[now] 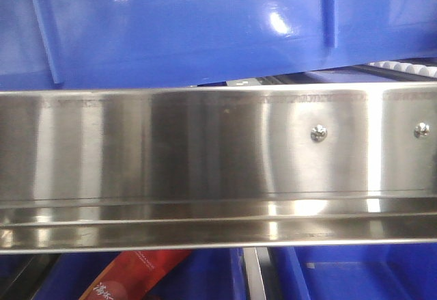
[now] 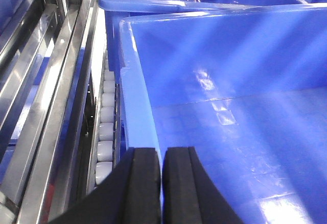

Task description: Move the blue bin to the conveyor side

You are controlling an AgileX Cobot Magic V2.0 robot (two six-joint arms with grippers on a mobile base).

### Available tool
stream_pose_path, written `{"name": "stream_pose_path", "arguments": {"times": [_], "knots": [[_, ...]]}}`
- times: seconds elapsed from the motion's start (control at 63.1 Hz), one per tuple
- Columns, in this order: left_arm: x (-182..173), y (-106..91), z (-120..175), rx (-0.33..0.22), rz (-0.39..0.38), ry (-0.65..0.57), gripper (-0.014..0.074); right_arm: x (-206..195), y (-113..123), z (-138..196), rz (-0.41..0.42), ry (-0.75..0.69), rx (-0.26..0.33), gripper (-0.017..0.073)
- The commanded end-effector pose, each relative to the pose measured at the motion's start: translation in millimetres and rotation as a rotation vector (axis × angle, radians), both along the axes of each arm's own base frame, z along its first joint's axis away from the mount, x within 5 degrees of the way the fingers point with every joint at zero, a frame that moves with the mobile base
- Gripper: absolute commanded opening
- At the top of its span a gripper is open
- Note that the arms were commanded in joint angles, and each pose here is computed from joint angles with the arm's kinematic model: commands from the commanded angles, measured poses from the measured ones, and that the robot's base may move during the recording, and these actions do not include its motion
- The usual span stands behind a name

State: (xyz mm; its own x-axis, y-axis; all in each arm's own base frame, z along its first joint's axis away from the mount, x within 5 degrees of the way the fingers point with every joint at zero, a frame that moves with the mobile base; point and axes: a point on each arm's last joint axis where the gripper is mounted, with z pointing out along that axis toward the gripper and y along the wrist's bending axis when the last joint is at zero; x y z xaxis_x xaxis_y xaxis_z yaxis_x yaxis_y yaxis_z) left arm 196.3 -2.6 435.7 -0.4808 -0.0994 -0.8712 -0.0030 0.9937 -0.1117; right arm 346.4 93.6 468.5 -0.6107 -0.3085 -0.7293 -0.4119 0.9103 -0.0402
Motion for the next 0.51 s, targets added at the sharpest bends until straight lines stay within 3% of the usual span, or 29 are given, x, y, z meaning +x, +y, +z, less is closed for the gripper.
{"name": "stream_pose_path", "arguments": {"times": [0.0,0.19,0.491], "knots": [[-1,-0.7,3,-0.01,-0.003,-0.008,0.0011,5,3,-3,0.009,-0.012,-0.019,0.0276],[-3,-1.0,-1,-0.01,-0.007,0.037,0.0011,18,0,-16,-0.021,0.007,-0.089,0.0286],[-3,-1.0,-1,-0.01,-0.007,0.035,0.0011,29,2,-30,-0.062,0.059,-0.059,0.029]]}}
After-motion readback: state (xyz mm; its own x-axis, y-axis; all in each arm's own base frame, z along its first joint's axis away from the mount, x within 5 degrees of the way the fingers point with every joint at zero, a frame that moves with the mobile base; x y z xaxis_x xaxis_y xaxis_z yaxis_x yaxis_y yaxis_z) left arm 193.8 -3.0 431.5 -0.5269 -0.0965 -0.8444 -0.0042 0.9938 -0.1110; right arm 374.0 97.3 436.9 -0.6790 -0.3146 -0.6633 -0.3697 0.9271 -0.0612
